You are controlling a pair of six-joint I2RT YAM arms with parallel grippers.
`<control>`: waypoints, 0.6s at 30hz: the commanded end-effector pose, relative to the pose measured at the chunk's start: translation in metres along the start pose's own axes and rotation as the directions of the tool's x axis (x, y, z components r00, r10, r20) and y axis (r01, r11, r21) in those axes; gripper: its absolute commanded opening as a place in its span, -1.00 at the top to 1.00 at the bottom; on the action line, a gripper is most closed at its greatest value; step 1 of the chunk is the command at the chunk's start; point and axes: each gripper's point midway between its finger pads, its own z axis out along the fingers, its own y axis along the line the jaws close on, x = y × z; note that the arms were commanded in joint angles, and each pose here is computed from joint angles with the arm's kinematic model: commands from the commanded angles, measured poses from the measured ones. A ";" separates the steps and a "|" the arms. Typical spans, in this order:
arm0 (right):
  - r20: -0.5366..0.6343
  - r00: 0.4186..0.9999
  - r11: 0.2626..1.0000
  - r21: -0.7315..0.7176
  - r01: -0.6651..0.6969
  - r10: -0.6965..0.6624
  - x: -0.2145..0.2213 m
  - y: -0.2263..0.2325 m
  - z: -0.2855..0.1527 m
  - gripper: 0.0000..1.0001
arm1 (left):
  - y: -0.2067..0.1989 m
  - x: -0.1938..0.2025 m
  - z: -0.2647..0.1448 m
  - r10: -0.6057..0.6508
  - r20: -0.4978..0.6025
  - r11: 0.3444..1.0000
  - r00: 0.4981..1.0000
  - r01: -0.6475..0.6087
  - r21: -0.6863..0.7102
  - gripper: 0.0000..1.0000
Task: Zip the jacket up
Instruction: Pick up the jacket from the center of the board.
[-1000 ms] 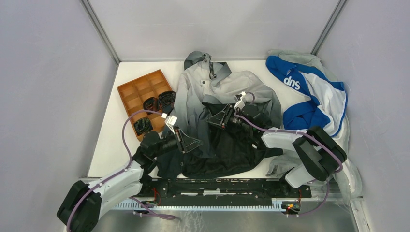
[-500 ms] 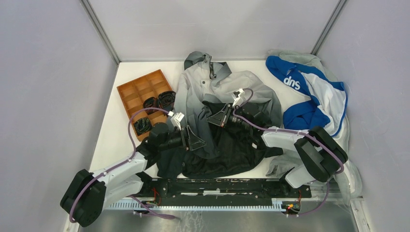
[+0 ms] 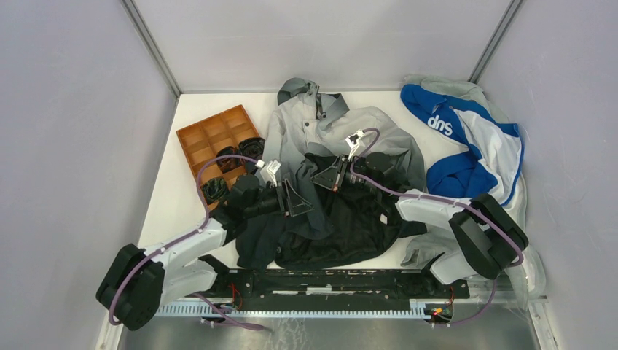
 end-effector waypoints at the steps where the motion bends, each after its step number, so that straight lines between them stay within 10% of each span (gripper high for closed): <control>1: 0.043 0.993 0.990 -0.085 0.110 -0.107 -0.017 0.031 -0.005 0.84 | -0.007 -0.012 0.007 -0.029 0.011 1.000 1.000 0.029 0.000 -0.10; 7: 0.007 0.983 0.981 -0.063 0.185 -0.185 -0.008 0.021 -0.010 0.82 | 0.004 0.005 0.006 -0.013 -0.032 1.000 0.999 0.013 0.000 0.87; 18: -0.066 0.860 0.852 -0.195 0.486 -0.506 0.016 0.008 -0.036 0.05 | 0.011 0.025 -0.019 0.213 0.045 0.973 0.976 -0.216 0.077 0.96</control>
